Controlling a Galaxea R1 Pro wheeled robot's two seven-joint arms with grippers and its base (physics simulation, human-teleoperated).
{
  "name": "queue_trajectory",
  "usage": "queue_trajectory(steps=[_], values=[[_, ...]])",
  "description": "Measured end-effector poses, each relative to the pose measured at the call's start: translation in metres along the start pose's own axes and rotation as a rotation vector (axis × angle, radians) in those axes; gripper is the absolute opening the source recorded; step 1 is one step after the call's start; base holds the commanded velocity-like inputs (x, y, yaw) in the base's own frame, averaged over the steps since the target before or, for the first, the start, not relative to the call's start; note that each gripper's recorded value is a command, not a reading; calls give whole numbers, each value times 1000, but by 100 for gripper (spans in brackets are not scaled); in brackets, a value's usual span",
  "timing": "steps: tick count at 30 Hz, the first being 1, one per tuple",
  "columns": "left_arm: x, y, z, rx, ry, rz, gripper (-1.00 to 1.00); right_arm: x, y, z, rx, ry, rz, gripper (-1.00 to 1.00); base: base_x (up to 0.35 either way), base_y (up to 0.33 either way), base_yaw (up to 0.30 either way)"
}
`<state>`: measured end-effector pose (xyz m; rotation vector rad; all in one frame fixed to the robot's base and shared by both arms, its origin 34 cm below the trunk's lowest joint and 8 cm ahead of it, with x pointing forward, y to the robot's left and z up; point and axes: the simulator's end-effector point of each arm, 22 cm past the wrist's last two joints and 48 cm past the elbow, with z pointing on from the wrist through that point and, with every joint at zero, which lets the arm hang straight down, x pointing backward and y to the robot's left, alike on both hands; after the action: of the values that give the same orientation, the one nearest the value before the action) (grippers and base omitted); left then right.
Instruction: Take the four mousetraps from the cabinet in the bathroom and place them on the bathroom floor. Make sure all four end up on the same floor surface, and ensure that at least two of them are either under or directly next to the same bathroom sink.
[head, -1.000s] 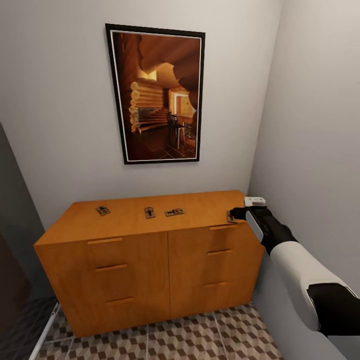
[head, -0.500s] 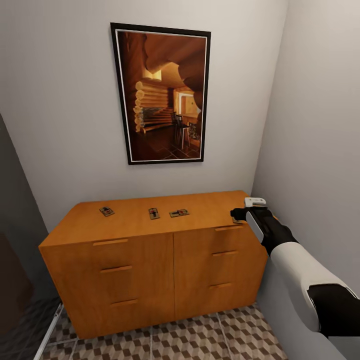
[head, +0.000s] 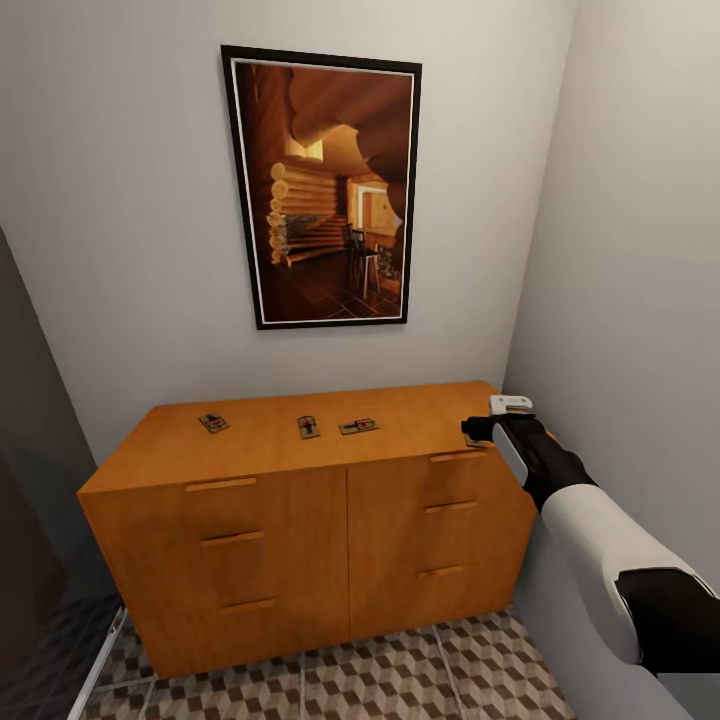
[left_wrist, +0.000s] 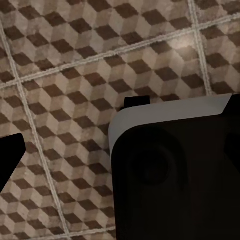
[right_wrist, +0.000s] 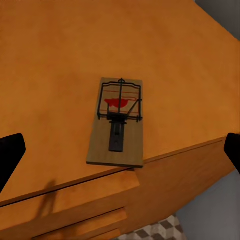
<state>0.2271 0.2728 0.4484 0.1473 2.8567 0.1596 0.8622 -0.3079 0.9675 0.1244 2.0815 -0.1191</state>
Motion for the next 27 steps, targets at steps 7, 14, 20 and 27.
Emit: queue_trajectory(steps=[7,14,20,27], values=[[1,0,0,0,3,1,100,-2,0,1,1,-15,2,100,0,0,0],[3,0,0,1,9,1,100,-2,0,4,2,-21,2,100,0,0,0],[4,0,0,1,10,1,100,-1,0,5,3,-22,2,100,0,0,0],[4,-1,0,2,10,2,100,-1,-1,5,3,-22,2,100,22,0,0]])
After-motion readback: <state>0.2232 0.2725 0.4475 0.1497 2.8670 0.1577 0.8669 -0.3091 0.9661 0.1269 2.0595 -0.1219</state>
